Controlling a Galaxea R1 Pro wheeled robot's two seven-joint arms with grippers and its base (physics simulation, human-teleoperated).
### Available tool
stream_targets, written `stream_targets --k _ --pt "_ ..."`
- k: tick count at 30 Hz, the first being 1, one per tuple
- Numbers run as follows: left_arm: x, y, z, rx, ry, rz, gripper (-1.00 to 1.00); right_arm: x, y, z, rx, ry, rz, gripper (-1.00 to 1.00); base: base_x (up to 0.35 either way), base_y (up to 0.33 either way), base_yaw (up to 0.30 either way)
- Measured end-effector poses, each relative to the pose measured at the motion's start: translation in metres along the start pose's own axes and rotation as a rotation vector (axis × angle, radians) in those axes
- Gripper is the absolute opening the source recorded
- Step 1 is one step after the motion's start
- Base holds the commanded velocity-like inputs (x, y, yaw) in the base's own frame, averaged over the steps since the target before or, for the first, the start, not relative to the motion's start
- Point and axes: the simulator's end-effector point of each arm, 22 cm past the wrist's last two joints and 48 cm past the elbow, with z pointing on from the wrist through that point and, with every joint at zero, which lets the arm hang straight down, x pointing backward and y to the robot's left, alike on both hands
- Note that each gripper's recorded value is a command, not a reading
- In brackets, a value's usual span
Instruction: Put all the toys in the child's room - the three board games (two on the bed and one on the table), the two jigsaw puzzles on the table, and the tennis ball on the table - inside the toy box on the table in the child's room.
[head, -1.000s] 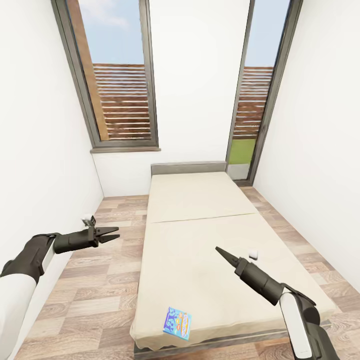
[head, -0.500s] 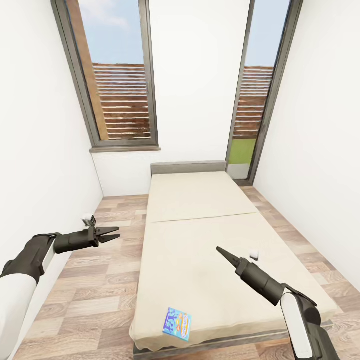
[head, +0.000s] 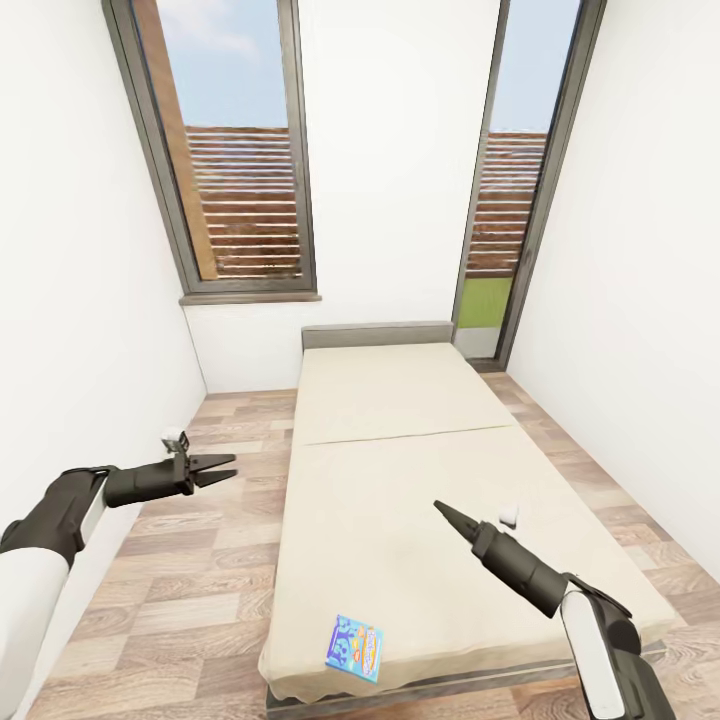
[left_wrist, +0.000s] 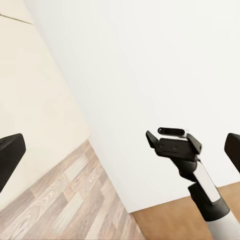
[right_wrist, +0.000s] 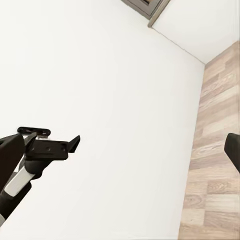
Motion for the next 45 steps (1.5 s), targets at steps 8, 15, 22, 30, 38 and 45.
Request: stream_targets --k 8,15,22,30,38,45 --pt "0.000 0.009 -0.004 -0.012 -0.002 -0.015 1.00 0.009 -0.026 -0.004 0.032 0.008 0.046 1.00 0.000 0.000 0.000" --pt "0.001 0.016 -0.003 -0.014 -0.002 -0.018 1.00 0.009 -0.044 -0.008 0.052 -0.004 0.071 1.00 0.000 0.000 0.000" --pt "0.003 0.023 -0.001 -0.017 0.001 -0.019 1.00 0.012 -0.057 -0.007 0.066 0.002 0.080 1.00 -0.015 0.000 0.000" --pt "0.005 0.031 0.001 -0.018 0.000 -0.018 1.00 0.015 -0.069 -0.006 0.084 0.010 0.070 1.00 -0.123 0.000 0.000" --pt "0.008 0.045 0.003 -0.045 0.000 -0.019 1.00 0.016 -0.078 -0.006 0.099 0.004 0.055 1.00 -0.012 0.000 0.000" --pt "0.011 0.056 0.004 -0.057 -0.001 -0.019 1.00 0.019 -0.086 -0.005 0.100 0.004 0.054 1.00 -0.001 0.000 0.000"
